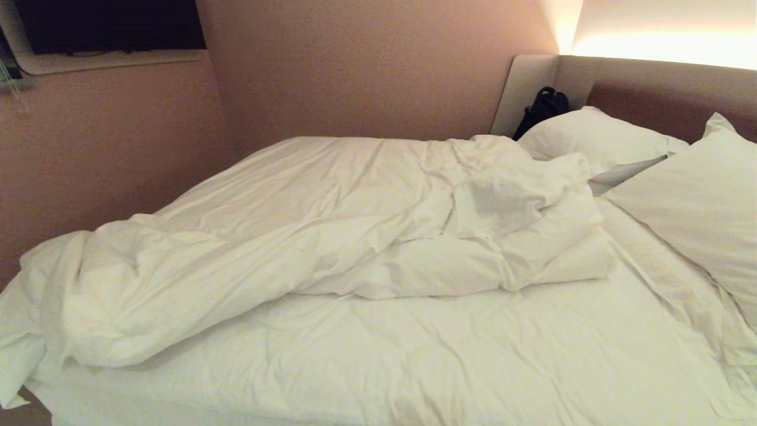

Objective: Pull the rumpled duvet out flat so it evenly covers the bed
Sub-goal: Hold the folded corner of the quilt

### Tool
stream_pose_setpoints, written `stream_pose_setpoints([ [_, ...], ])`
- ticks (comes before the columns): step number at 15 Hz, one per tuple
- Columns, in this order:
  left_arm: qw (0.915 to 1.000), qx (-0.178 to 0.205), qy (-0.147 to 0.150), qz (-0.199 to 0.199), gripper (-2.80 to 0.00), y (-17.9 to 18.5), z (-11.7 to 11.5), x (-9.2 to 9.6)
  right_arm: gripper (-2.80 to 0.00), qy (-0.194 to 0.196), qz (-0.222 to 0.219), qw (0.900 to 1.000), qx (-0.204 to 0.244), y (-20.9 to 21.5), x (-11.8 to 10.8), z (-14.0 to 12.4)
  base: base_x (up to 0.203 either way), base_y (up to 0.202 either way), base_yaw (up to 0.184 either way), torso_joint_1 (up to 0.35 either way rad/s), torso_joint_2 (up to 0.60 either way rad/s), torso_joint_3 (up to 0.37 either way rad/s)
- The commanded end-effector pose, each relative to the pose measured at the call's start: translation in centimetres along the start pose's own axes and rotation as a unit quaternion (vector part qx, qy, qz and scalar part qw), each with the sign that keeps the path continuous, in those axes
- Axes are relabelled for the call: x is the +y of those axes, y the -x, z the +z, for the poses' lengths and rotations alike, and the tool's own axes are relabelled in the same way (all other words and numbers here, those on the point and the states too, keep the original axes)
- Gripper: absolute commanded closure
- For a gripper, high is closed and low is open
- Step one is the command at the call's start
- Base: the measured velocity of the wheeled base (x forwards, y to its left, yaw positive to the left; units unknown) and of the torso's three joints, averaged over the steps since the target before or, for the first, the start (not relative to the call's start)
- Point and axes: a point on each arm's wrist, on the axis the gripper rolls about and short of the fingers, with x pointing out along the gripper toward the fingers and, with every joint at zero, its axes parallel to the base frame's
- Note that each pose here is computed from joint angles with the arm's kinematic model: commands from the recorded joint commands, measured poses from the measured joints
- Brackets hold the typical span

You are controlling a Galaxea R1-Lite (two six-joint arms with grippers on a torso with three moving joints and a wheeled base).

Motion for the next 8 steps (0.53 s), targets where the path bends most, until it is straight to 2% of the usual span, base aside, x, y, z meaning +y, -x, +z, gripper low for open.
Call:
stream_pose_setpoints([
  [1,1.0000,0.000,0.000,0.000,0.00,-0.01,0.01,0.00,0.00,-0.001,0.000,1.000,0.000,0.00,0.00,0.00,0.000,0.000,0.000,0.000,0.00,0.000],
  [8,1.0000,0.000,0.001,0.000,0.00,-0.01,0.01,0.00,0.00,0.000,0.000,1.000,0.000,0.00,0.00,0.00,0.000,0.000,0.000,0.000,0.00,0.000],
])
